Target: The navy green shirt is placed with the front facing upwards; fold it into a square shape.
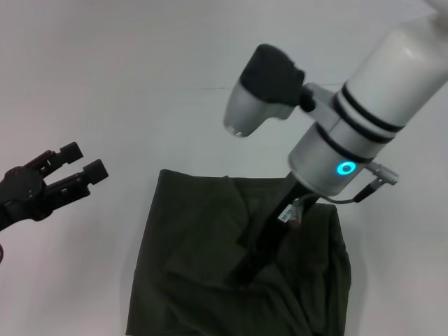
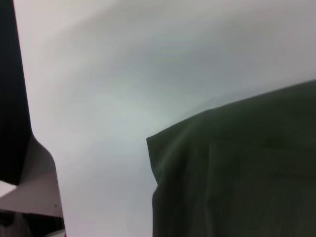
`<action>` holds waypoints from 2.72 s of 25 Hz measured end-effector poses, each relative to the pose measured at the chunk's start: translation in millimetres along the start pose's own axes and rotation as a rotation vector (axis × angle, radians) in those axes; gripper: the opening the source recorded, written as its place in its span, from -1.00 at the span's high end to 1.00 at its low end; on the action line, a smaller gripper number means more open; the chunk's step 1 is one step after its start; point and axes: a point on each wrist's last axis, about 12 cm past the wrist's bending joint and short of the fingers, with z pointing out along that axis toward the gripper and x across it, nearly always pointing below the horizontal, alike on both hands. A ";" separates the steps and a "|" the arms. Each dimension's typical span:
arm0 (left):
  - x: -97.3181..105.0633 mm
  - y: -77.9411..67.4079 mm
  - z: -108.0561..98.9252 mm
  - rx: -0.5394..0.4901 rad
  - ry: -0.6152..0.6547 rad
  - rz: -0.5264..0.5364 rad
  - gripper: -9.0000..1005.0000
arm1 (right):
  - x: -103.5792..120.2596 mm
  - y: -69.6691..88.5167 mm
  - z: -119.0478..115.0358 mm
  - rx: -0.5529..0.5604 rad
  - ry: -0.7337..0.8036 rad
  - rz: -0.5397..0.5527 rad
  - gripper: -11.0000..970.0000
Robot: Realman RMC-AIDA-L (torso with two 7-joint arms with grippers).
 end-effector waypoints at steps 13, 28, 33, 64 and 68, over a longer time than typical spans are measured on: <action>0.0 2.8 2.5 -0.014 0.015 0.016 -0.92 | -19.3 14.0 28.9 0.067 0.064 -0.102 -0.62; 0.1 3.7 8.9 -0.008 0.025 0.017 -0.92 | -25.7 23.8 49.3 0.125 0.121 -0.220 -0.50; -0.7 4.7 9.4 -0.015 0.021 0.018 -0.92 | -24.7 26.5 55.6 0.137 0.142 -0.246 -0.50; -3.3 7.7 8.9 -0.035 0.012 0.024 -0.92 | -26.9 25.3 41.6 0.169 0.085 -0.223 0.90; -3.4 7.8 8.6 -0.035 0.011 0.024 -0.92 | -16.8 13.3 27.1 0.170 -0.011 -0.115 0.90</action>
